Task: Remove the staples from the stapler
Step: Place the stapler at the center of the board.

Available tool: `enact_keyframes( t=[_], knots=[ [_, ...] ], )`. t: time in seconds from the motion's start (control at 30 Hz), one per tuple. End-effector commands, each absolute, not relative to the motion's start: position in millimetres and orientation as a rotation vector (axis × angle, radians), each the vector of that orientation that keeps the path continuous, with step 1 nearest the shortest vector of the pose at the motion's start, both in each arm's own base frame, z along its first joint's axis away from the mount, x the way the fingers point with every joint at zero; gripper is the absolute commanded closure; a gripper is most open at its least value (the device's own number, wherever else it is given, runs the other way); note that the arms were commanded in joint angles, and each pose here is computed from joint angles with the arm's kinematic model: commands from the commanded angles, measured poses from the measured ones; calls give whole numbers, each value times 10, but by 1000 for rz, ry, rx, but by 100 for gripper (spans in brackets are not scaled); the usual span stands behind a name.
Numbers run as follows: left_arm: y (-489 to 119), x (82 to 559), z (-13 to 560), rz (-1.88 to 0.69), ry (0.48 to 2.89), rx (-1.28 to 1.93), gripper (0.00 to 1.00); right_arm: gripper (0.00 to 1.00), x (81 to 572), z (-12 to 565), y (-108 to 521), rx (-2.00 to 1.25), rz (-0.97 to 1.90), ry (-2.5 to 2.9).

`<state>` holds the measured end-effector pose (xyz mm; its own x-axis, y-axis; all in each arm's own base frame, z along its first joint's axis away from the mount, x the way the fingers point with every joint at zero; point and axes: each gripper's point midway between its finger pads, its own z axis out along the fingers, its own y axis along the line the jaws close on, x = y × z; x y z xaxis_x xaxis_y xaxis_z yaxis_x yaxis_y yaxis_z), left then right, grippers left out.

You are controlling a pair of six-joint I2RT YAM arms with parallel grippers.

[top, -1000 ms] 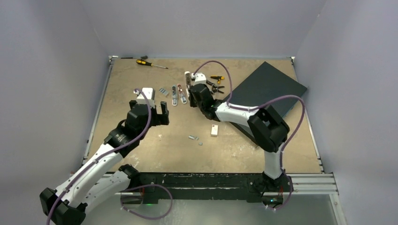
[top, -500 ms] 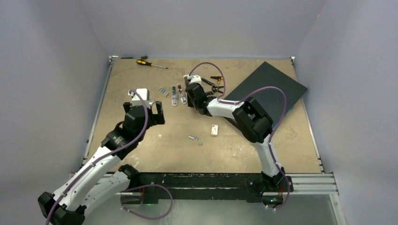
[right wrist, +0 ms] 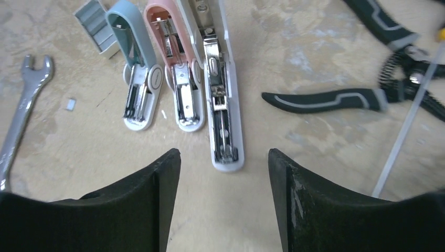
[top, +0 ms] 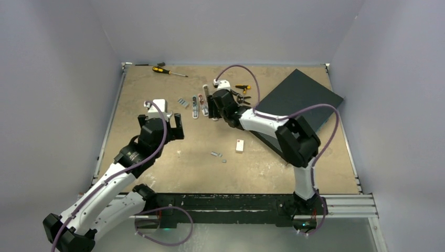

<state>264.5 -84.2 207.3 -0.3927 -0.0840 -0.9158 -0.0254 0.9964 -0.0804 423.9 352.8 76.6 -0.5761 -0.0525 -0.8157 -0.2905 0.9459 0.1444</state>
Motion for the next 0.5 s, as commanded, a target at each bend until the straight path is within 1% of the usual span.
enact_keyframes(
  t=[0.0,0.3,0.4,0.47],
  knots=[
    [-848,2690,2233,-69,1938,-100,1,34,4081,1232,3254,-158,304,2150],
    [-850,2699,2200,-57,1953,-94,1,21,3389,920,2643,37,197,2341],
    [-849,2701,2199,-56,1953,-93,1,15,3216,848,2476,90,160,2372],
    [-851,2704,2187,-53,1958,-91,2,13,3124,787,2404,102,135,2391]
  ],
)
